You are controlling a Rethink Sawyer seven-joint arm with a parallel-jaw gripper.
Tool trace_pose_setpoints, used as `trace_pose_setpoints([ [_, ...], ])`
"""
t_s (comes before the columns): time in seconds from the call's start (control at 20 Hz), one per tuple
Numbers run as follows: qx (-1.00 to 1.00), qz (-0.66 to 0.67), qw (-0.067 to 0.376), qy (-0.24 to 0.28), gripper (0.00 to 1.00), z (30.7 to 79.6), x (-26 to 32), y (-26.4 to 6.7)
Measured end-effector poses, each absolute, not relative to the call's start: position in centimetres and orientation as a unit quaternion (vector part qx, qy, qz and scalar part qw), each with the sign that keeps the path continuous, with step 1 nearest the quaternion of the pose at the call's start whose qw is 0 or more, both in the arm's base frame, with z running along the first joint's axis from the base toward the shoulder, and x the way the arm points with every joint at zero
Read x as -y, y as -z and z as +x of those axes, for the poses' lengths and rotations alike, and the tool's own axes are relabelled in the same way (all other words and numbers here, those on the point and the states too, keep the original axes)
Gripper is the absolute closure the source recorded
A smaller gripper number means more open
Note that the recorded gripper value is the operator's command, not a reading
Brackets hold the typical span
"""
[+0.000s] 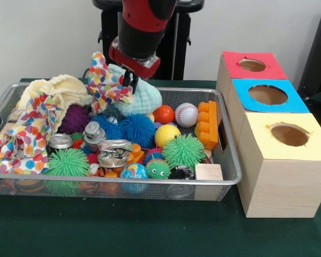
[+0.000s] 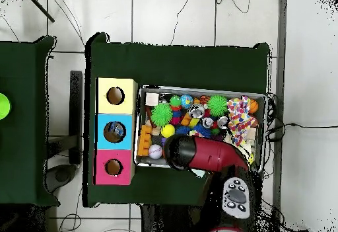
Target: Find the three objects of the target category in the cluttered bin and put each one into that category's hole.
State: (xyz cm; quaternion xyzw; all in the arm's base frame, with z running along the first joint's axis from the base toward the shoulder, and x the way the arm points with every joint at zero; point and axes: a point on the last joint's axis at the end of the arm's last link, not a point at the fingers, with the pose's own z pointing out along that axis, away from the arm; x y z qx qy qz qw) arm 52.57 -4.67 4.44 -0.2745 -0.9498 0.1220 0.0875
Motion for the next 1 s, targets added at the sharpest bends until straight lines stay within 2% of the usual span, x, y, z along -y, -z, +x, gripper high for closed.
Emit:
trace_pose_setpoints([
  [0.3,0.941,-0.326,0.069,-0.063,1.0,54.9,3.5,-7.3],
  [1.0,0.933,-0.356,0.037,0.024,1.0,59.2,-2.0,-9.8],
])
